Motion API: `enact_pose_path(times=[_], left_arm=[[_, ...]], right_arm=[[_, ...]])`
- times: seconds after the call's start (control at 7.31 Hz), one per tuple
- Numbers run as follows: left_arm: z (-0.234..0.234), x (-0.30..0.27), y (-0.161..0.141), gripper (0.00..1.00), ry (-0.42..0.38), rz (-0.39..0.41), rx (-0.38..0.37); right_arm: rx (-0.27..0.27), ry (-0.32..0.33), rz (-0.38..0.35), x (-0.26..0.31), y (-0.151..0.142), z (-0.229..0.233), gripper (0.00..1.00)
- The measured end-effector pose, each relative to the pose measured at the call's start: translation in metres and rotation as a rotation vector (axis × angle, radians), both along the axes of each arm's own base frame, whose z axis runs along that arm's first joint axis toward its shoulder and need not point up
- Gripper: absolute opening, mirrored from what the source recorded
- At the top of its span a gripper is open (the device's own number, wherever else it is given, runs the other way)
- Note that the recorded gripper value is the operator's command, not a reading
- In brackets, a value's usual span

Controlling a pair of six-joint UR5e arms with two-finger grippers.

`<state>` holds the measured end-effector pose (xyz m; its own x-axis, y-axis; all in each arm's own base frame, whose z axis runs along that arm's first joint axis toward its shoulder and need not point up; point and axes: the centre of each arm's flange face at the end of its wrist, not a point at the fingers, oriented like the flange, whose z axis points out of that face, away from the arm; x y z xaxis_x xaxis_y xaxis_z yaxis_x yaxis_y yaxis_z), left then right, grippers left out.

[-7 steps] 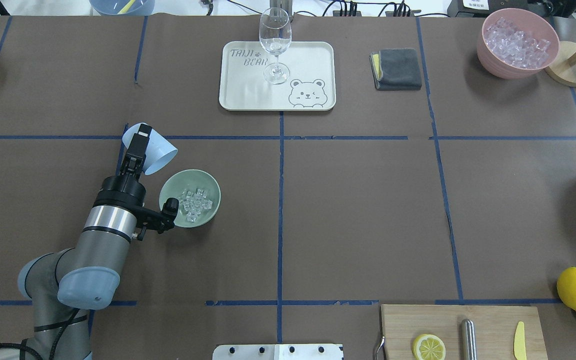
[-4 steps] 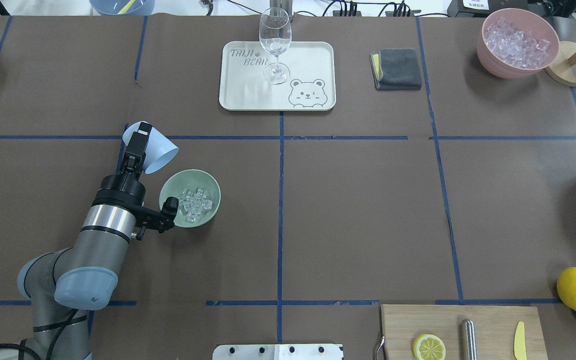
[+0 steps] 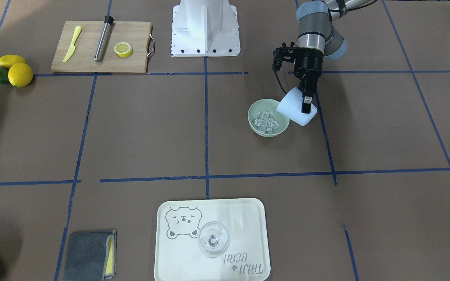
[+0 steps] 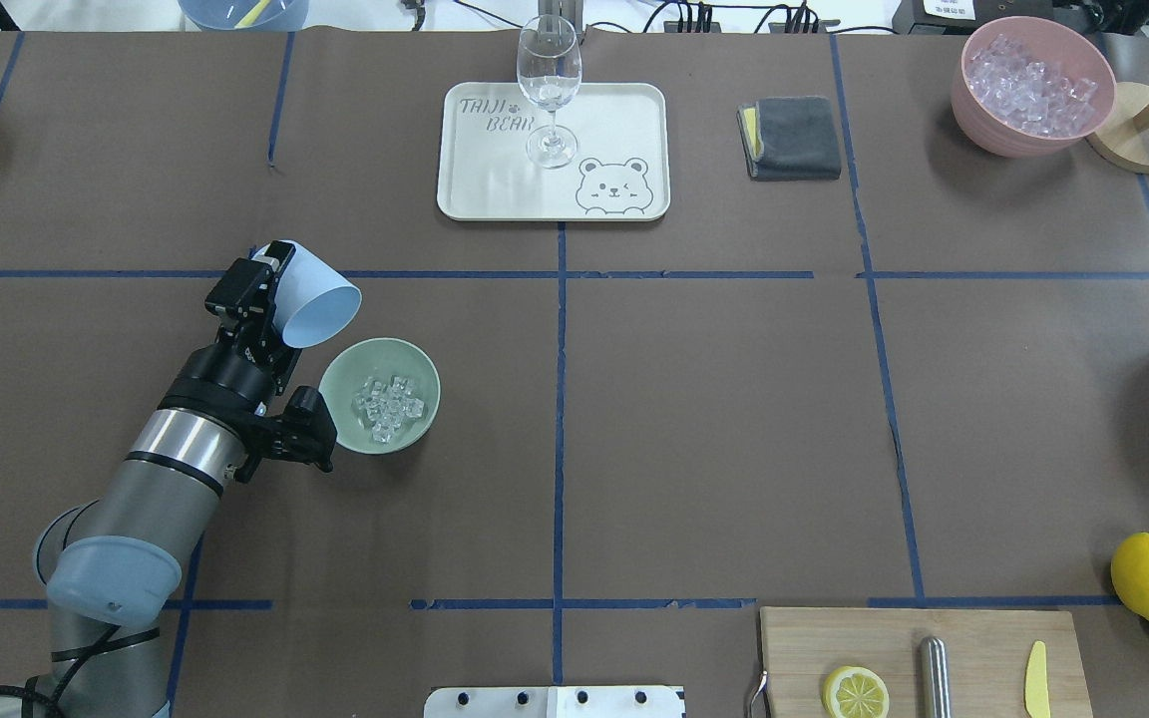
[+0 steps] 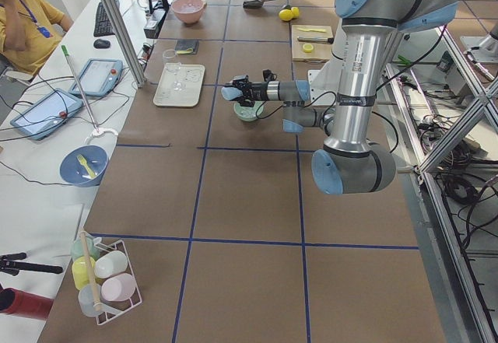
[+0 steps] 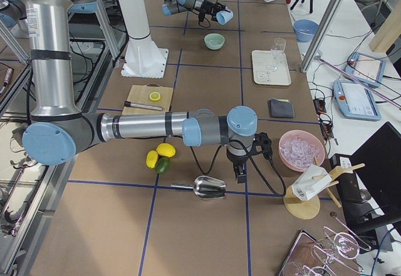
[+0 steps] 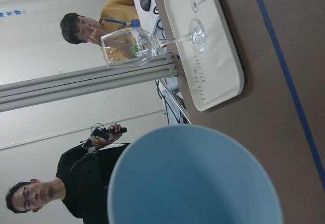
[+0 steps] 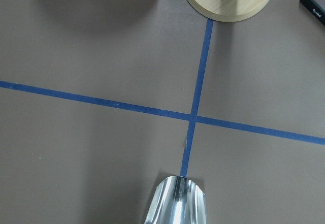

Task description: Pour ice into bowl

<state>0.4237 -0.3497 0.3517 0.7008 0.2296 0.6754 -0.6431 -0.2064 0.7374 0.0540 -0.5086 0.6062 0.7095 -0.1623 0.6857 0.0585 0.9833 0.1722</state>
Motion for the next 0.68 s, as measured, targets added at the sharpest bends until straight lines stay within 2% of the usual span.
enact_pose_path(times=[0.41,0.55,0.68], left_arm=[[-0.007,-0.004,0.005,0.00,0.666,0.062,-0.189],[-0.011,-0.006,0.005,0.00,0.860,0.089,-0.261],[-0.010,-0.008,0.003,0.00,1.007,0.110,-0.330]], right_arm=[[-0.004,-0.003,-0.001,0.000,0.004,0.002,1.00],[-0.004,-0.003,0.000,0.000,0.005,0.002,1.00],[-0.004,-0.003,0.001,0.000,0.005,0.002,1.00]])
